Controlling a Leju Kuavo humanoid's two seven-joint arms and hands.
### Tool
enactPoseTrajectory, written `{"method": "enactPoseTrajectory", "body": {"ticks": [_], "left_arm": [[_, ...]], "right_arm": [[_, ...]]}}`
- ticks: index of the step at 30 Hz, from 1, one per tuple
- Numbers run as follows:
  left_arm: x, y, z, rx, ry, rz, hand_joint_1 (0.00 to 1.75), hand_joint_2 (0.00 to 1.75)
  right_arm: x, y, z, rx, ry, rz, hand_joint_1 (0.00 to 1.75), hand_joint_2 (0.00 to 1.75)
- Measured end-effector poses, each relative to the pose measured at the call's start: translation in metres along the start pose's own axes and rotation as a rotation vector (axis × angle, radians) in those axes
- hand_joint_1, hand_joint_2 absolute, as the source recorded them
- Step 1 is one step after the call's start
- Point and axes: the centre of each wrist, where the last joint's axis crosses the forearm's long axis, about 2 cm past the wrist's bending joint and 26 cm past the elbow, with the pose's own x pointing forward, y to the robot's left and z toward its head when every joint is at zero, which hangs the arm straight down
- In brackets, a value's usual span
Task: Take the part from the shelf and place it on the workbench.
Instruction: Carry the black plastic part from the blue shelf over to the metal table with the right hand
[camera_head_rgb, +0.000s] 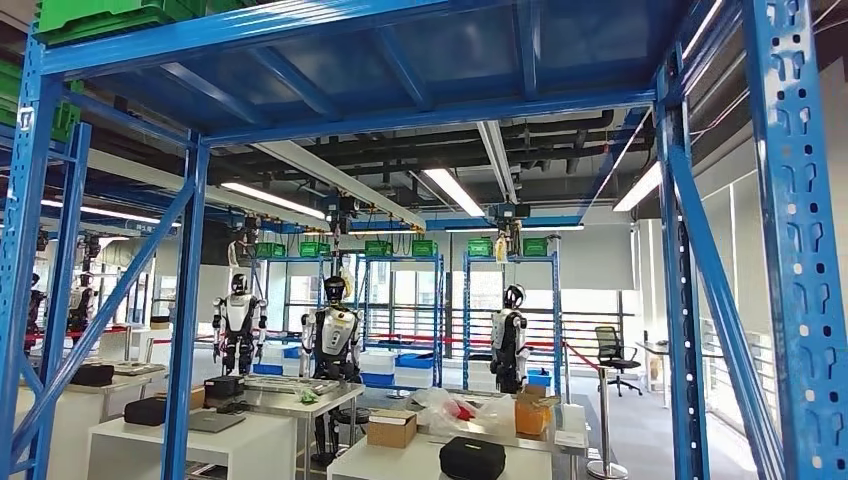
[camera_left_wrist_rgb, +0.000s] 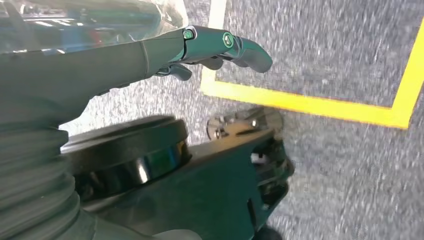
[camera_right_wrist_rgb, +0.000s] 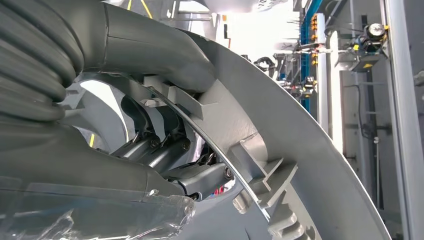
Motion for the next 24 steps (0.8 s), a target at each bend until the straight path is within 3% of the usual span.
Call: {"method": "enactPoseTrajectory", "body": {"ticks": [24], "left_arm": [[0.0070,0.0069,-0.0036,-0.002,-0.012,-0.023,0.00,1.75]], "right_arm": [[-0.0038,0.0021,0.0084,-0.040,0.021,0.036,1.75,1.75]]}}
